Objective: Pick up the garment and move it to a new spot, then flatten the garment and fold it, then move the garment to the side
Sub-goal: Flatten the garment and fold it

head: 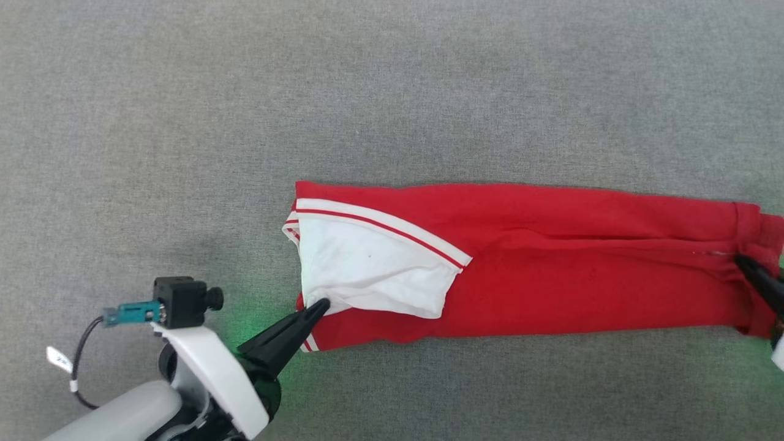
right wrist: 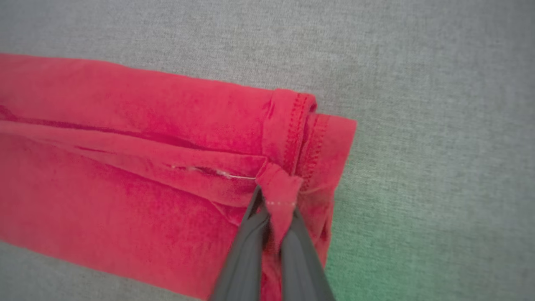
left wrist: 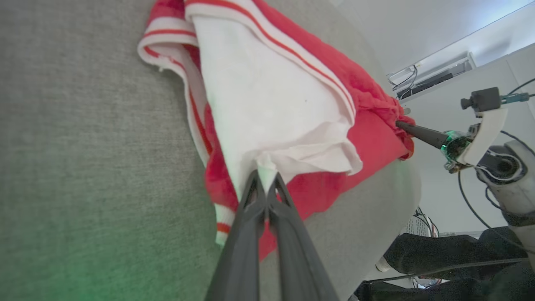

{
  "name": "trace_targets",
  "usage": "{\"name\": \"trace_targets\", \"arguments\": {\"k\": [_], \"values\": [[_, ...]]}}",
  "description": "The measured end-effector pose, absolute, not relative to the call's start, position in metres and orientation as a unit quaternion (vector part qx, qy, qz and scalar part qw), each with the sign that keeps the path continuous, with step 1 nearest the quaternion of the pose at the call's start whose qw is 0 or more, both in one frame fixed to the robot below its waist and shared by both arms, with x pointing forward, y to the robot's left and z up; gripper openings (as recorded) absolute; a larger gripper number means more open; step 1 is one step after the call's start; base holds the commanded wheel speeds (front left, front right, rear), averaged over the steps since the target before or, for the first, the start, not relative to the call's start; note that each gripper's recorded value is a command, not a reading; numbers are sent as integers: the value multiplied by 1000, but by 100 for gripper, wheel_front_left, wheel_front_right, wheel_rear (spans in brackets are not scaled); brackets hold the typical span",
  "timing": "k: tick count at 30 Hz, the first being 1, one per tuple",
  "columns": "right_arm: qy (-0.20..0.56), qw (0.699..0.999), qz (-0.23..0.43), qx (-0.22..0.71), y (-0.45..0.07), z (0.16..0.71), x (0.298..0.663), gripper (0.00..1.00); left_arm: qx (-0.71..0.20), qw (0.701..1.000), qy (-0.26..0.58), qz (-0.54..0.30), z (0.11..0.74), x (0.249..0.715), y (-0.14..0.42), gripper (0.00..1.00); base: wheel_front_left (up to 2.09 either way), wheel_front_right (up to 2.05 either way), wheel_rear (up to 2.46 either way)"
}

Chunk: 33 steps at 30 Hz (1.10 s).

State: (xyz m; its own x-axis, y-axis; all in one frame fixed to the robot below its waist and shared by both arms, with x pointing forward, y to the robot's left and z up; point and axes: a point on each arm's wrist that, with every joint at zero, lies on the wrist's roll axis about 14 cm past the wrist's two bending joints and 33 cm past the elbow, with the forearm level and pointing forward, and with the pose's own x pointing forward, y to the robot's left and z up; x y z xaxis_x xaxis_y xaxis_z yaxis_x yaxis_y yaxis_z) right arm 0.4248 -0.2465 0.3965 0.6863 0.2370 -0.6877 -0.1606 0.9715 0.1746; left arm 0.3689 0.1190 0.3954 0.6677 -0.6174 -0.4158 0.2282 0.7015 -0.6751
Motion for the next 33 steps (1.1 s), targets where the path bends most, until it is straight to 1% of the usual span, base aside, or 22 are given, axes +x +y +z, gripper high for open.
{"name": "trace_targets", "arguments": {"k": [7, 9, 10, 11, 12, 13, 14, 15, 21, 25, 29, 33], "values": [[375, 919, 105, 55, -242, 385, 436, 0, -282, 866, 340, -234, 375, 379, 120, 0, 0, 0, 0], [372, 921, 105, 56, -241, 384, 438, 44, -278, 869, 337, -233, 373, 382, 119, 0, 0, 0, 0], [370, 921, 105, 56, -241, 385, 439, 89, -278, 870, 334, -231, 373, 383, 119, 12, 0, 0, 0], [369, 922, 106, 55, -241, 386, 439, 100, -278, 872, 330, -230, 374, 384, 120, 35, 0, 0, 0], [365, 923, 105, 58, -241, 387, 439, 100, -275, 874, 328, -230, 374, 384, 120, 48, 0, 0, 0], [363, 924, 102, 67, -242, 389, 439, 100, -272, 877, 323, -231, 375, 385, 121, 77, 0, 0, 0], [359, 925, 101, 77, -242, 392, 439, 100, -271, 880, 317, -229, 377, 386, 121, 93, 0, 0, 0], [356, 926, 99, 81, -243, 395, 439, 100, -274, 882, 310, -227, 379, 387, 121, 100, 0, 0, 0], [353, 929, 77, 79, -265, 405, 438, 100, -291, 896, 270, -199, 393, 387, 129, 100, 0, 0, 0], [376, 920, 66, 91, -270, 397, 433, 100, -311, 912, 226, -147, 403, 392, 149, 100, 0, 0, 0], [394, 912, 64, 100, -269, 390, 432, 100, -334, 919, 189, -93, 409, 387, 168, 100, 0, 0, 0], [408, 905, 65, 103, -265, 385, 433, 100, -309, 938, 153, -42, 415, 383, 199, 100, 0, 0, 0]]}}
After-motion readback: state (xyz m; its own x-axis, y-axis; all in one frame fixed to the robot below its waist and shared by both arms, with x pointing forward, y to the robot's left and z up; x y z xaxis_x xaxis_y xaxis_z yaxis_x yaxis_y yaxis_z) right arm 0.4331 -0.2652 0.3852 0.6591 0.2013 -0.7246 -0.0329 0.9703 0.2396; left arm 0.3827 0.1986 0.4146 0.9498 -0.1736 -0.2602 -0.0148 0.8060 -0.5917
